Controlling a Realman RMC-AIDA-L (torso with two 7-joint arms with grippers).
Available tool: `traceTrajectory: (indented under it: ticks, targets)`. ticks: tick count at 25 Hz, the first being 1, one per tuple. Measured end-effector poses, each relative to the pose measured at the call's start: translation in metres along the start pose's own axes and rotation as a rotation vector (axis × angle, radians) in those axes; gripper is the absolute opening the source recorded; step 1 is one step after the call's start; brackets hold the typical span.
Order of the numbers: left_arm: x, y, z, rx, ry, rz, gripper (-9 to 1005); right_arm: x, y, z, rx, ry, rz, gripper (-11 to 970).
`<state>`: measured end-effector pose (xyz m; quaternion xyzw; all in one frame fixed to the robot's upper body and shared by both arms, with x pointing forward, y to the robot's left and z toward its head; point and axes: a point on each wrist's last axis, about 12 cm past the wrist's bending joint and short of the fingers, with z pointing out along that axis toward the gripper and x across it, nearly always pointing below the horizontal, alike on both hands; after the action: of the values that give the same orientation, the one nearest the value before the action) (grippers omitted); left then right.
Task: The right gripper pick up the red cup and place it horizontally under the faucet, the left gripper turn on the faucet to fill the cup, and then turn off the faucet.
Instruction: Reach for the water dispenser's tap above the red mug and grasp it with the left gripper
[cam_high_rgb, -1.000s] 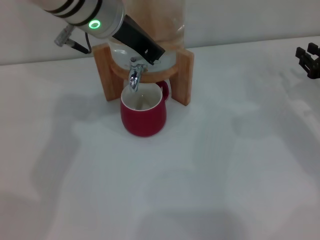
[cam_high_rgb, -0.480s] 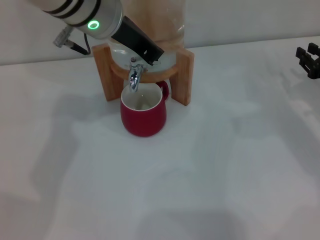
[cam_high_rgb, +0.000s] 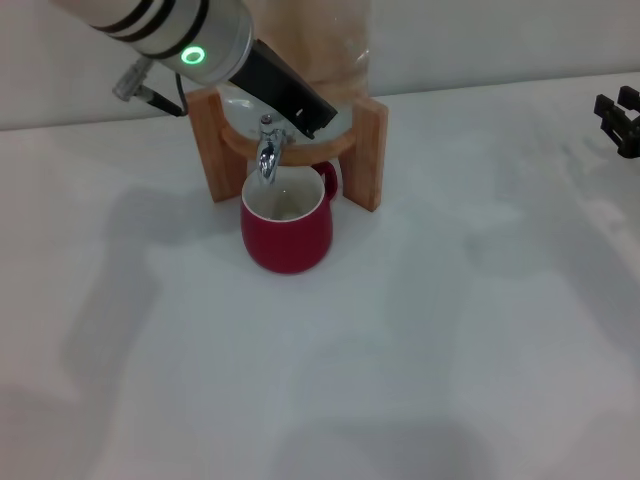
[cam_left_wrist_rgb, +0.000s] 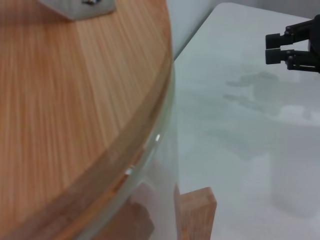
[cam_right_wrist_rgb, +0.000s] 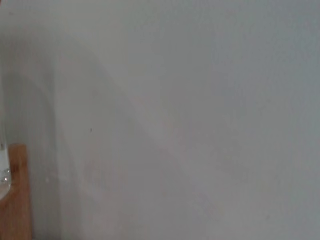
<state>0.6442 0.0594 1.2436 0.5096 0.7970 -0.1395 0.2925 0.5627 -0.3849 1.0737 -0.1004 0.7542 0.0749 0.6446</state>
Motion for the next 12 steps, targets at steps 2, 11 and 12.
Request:
traceTrajectory:
  ticks: [2, 11, 12]
  targets:
    - [-0.0001, -0.0005, -0.0002, 0.003, 0.001, 0.001, 42, 0.0000, -0.0001, 0.0000, 0.000, 0.000, 0.000, 305]
    - [-0.0001, -0.0016, -0.0008, 0.015, 0.000, -0.004, 41, -0.0003, -0.0011, -0.0002, 0.003, 0.001, -0.002, 305]
    - [-0.0001, -0.0020, -0.0007, 0.018, 0.000, -0.005, 41, -0.0002, -0.0011, -0.0002, 0.003, 0.002, -0.002, 305]
